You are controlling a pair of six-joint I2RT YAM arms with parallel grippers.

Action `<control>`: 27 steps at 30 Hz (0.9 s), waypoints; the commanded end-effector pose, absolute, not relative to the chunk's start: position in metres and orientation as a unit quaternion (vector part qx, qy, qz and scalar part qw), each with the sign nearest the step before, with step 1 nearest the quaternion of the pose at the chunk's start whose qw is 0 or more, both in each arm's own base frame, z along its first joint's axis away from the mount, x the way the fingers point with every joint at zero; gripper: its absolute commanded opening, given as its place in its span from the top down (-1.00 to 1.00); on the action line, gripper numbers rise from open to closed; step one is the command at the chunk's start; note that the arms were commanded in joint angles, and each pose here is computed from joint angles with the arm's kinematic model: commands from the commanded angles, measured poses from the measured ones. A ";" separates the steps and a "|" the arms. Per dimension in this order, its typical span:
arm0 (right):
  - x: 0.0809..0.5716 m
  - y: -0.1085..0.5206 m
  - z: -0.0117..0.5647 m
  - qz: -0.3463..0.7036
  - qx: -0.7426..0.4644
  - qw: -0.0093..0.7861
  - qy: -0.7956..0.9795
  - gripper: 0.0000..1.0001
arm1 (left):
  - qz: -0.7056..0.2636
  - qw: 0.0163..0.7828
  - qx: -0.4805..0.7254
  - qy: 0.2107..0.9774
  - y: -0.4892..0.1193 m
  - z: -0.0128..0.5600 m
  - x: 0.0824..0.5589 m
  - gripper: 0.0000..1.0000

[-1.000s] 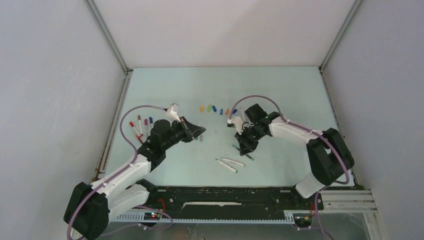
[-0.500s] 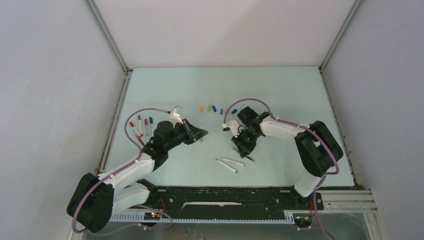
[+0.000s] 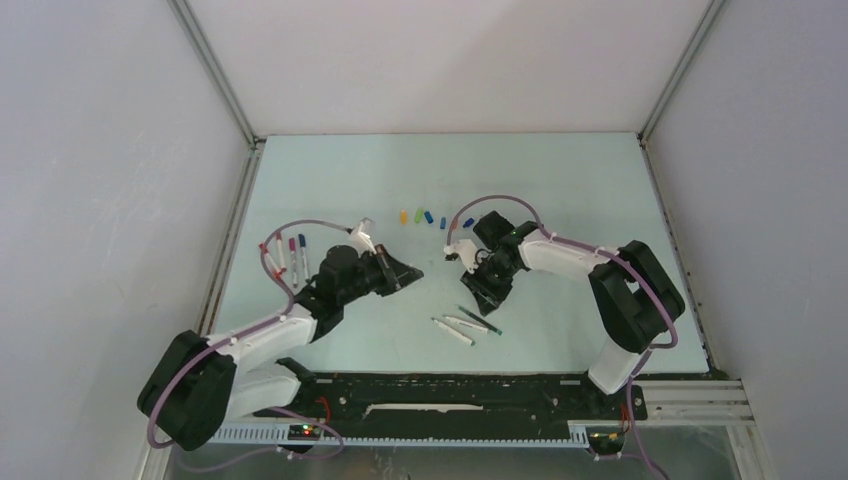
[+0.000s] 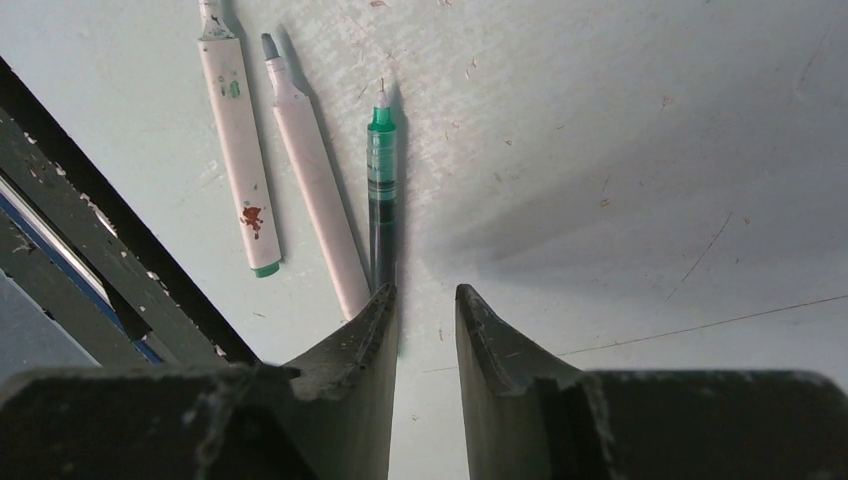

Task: Open the pen caps
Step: Place the pen at the center of the board.

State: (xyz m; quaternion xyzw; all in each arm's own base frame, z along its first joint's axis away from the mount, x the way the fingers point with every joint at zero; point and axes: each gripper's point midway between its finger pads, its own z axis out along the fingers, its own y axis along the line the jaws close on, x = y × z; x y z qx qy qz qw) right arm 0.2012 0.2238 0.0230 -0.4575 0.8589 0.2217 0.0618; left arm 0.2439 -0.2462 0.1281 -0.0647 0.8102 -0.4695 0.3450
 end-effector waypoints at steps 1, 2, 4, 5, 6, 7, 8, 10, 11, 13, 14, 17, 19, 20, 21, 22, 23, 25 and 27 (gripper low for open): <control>0.211 0.230 0.046 0.227 -0.474 0.090 0.846 0.39 | -0.430 0.352 -0.057 0.830 -0.249 0.123 0.246 0.99; 0.211 0.230 0.051 0.232 -0.478 0.095 0.842 0.37 | -0.411 0.352 -0.056 0.839 -0.247 0.119 0.246 0.99; 0.213 0.228 0.063 0.245 -0.482 0.107 0.835 0.34 | -0.377 0.353 -0.054 0.854 -0.245 0.113 0.247 0.98; 0.212 0.227 0.068 0.253 -0.482 0.112 0.831 0.33 | -0.361 0.352 -0.055 0.862 -0.244 0.110 0.248 0.98; 0.213 0.226 0.074 0.262 -0.480 0.119 0.828 0.33 | -0.349 0.351 -0.058 0.867 -0.244 0.108 0.249 0.98; 0.214 0.224 0.079 0.270 -0.477 0.125 0.827 0.33 | -0.334 0.349 -0.061 0.874 -0.243 0.105 0.251 0.98; 0.217 0.221 0.086 0.277 -0.470 0.134 0.827 0.33 | -0.323 0.342 -0.061 0.880 -0.244 0.102 0.251 0.98; 0.220 0.217 0.092 0.288 -0.461 0.144 0.827 0.32 | -0.284 0.334 -0.064 0.897 -0.242 0.094 0.254 0.98; 0.223 0.216 0.096 0.292 -0.456 0.149 0.827 0.33 | -0.267 0.329 -0.060 0.904 -0.243 0.093 0.257 0.97; 0.224 0.214 0.100 0.299 -0.452 0.154 0.826 0.32 | -0.230 0.311 -0.052 0.921 -0.245 0.081 0.259 0.96; 0.224 0.213 0.102 0.301 -0.449 0.156 0.827 0.32 | -0.216 0.306 -0.046 0.926 -0.245 0.078 0.262 0.96; 0.226 0.212 0.107 0.305 -0.446 0.165 0.825 0.32 | -0.176 0.297 -0.037 0.938 -0.241 0.070 0.268 0.95; 0.227 0.210 0.109 0.308 -0.443 0.169 0.825 0.33 | -0.156 0.293 -0.027 0.943 -0.241 0.069 0.273 0.93; 0.228 0.210 0.111 0.309 -0.442 0.173 0.824 0.32 | -0.143 0.290 -0.024 0.946 -0.239 0.066 0.275 0.93; 0.228 0.209 0.112 0.310 -0.441 0.174 0.824 0.32 | -0.134 0.288 -0.021 0.948 -0.239 0.066 0.278 0.92; 0.229 0.209 0.113 0.311 -0.440 0.176 0.824 0.32 | -0.124 0.284 -0.016 0.951 -0.239 0.065 0.279 0.92; 0.228 0.208 0.114 0.312 -0.438 0.175 0.824 0.32 | -0.116 0.280 -0.011 0.953 -0.239 0.063 0.280 0.91; 0.229 0.208 0.115 0.314 -0.438 0.177 0.824 0.32 | -0.107 0.273 -0.004 0.956 -0.240 0.059 0.283 0.90; 0.229 0.207 0.116 0.316 -0.436 0.179 0.823 0.32 | -0.102 0.265 0.005 0.959 -0.244 0.056 0.285 0.89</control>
